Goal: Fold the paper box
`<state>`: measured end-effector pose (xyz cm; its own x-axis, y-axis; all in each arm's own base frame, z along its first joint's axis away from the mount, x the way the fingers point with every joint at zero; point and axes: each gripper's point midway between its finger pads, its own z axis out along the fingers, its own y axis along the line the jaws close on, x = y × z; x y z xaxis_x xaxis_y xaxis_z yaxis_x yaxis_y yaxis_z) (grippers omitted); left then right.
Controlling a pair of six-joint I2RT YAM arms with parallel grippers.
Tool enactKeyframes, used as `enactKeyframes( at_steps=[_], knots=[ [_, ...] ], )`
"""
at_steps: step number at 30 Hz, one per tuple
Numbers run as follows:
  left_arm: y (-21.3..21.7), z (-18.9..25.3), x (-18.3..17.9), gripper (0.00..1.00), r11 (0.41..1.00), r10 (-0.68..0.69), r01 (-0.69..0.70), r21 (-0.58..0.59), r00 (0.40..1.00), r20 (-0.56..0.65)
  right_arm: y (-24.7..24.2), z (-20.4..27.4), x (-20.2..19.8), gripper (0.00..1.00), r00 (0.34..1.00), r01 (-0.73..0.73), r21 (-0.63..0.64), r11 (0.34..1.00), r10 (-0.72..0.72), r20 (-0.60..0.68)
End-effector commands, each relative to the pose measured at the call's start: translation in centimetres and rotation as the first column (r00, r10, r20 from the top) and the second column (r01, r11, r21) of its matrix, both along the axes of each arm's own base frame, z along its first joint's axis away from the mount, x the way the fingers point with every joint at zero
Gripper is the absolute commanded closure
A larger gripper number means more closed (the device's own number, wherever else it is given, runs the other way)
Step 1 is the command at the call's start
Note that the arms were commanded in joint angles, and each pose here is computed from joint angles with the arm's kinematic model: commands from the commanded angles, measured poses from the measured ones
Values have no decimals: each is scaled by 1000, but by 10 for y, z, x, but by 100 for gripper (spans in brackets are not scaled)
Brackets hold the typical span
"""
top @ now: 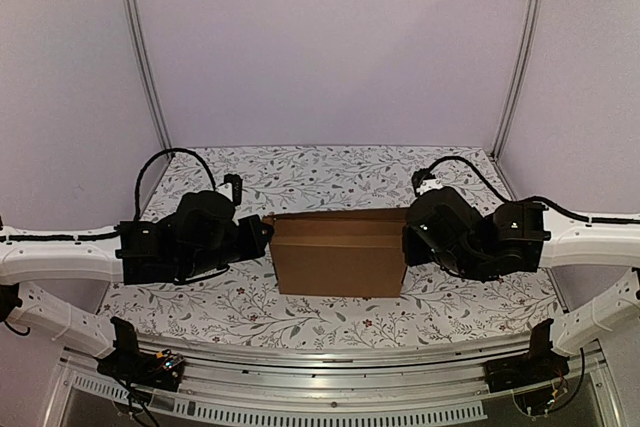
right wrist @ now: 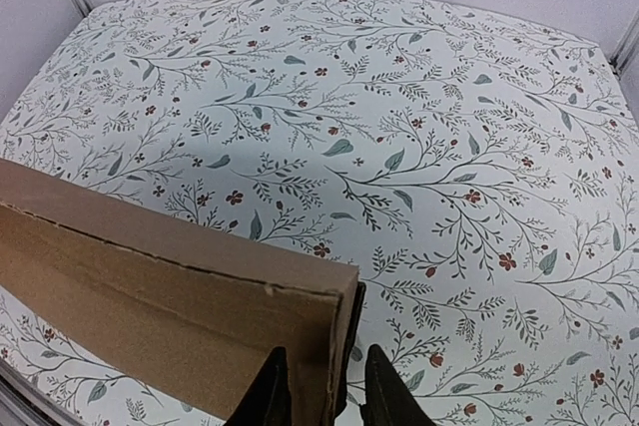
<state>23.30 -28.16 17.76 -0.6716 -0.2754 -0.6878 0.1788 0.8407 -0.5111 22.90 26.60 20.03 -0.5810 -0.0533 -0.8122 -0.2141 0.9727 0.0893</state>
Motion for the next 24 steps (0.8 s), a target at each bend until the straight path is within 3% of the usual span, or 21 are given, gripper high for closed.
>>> enactKeyframes(
  at_steps=[1,7,17,24],
  knots=[
    [47,-104,-51,100,930,-37,135,342,959,-280,-6,32,3,76,998,6,4,1000,-7,67],
    [47,-105,-50,100,929,-34,134,345,959,-280,-6,40,4,80,997,2,5,1000,-3,83],
    [46,-105,-50,100,928,-36,136,346,959,-281,-6,16,3,100,999,2,-44,999,0,48],
    [46,-106,-50,100,927,-35,136,349,959,-283,-5,0,0,100,1000,3,-44,999,-3,14]
  ],
)
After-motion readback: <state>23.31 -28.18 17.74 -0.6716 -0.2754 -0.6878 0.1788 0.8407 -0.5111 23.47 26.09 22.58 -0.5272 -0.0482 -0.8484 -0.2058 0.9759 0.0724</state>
